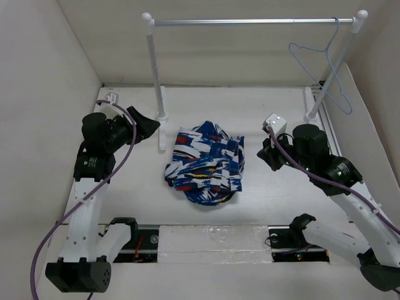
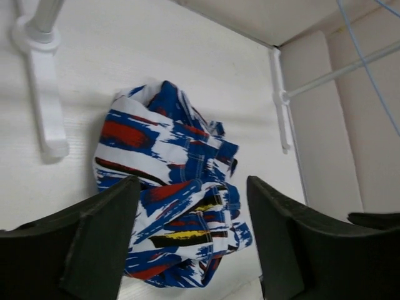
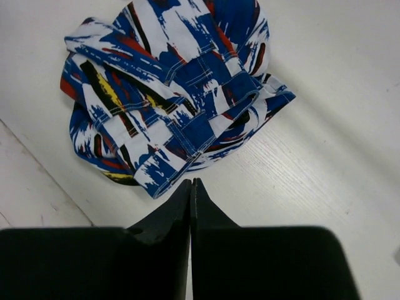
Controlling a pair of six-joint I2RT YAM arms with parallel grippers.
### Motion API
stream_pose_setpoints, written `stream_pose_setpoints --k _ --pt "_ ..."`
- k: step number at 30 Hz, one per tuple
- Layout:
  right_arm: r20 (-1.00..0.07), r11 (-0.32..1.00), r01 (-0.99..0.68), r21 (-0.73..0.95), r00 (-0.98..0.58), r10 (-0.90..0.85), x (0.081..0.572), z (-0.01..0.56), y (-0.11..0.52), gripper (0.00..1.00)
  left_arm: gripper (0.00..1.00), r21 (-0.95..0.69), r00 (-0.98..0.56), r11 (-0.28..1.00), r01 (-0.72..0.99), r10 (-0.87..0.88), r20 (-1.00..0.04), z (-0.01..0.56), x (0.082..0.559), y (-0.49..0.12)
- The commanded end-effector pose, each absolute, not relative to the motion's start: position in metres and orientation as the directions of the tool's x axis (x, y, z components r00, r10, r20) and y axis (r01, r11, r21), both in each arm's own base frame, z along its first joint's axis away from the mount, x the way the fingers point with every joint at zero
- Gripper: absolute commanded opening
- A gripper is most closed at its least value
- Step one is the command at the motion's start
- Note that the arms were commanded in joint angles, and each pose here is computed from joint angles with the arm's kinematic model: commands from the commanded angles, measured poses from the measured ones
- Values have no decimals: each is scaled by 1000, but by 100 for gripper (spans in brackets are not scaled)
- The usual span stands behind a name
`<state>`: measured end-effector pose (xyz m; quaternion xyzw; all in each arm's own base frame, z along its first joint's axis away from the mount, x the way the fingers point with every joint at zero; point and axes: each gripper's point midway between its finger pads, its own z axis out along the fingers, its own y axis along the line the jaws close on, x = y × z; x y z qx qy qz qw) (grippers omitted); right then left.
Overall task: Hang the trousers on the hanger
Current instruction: Fold the trousers
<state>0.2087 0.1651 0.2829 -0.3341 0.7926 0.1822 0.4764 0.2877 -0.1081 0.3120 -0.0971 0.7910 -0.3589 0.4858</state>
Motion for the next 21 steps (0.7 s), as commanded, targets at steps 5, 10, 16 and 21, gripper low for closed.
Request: stream_pose_setpoints --k 5,10,16,21 --pt "-870 634 -773 17 -324 -371 209 267 195 0 35 -561 -503 808 -178 -565 -654 253 283 -56" --pt "-815 614 -789 32 -376 -440 221 224 216 33 7 -543 -649 791 -282 -574 -499 184 281 -65" --pt "-761 584 -810 52 -411 -503 231 179 234 85 54 -629 -729 710 -317 -607 -318 120 262 -92" --pt "-698 566 -819 93 -459 -549 228 135 245 88 94 -651 -784 696 -303 -571 -245 92 246 -123"
